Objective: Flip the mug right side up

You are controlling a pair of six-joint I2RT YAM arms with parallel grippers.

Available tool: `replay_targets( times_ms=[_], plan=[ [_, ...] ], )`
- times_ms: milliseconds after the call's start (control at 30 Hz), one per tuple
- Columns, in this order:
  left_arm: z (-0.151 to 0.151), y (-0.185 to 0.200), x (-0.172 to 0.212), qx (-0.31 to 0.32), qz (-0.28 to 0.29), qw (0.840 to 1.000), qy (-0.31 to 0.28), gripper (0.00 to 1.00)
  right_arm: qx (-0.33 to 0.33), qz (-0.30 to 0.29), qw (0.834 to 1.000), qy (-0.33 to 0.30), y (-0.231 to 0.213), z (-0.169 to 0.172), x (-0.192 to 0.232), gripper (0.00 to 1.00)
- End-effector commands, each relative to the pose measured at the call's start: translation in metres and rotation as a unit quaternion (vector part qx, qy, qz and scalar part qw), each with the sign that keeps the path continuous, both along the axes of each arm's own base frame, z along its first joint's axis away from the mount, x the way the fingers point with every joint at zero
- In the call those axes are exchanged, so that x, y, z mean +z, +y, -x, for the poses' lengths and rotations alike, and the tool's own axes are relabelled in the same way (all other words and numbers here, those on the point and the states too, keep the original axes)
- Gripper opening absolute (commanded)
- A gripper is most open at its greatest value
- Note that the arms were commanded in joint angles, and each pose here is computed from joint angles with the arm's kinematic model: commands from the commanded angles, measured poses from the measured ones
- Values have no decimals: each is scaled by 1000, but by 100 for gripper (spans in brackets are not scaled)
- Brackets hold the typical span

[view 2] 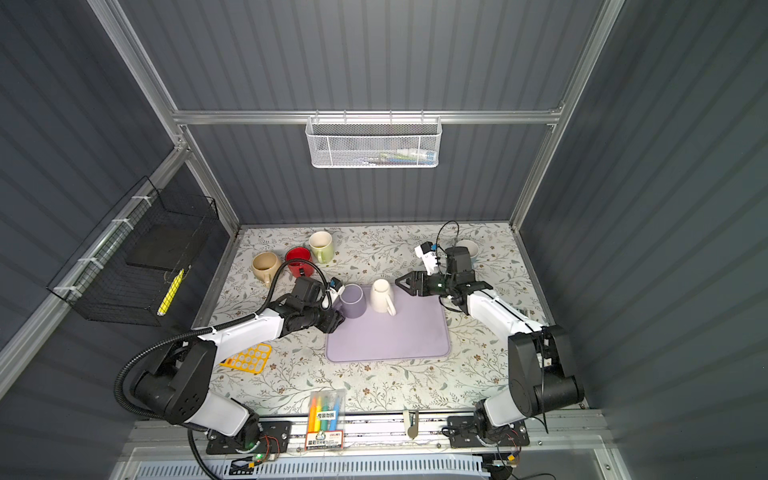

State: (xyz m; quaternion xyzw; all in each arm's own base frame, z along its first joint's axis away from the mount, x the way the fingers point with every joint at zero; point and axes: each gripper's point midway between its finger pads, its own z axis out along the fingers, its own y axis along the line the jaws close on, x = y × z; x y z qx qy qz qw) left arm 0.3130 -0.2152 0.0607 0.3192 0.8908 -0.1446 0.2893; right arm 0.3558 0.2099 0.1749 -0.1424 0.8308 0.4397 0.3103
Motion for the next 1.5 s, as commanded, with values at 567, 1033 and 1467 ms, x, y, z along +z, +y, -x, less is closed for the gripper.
replay_targets(
  times_ms=[567, 1033, 1467],
  plan=[
    [-3, -12, 19, 25, -25, 999, -14, 51, -1, -2, 1000, -5, -1, 0, 1, 60],
    [2, -25, 15, 35, 26, 999, -3, 58, -7, 4, 1000, -3, -3, -1, -4, 60],
    [14, -31, -18, 8, -7, 1000, 26, 57, -11, -1, 1000, 0, -1, -9, -5, 60]
  ],
)
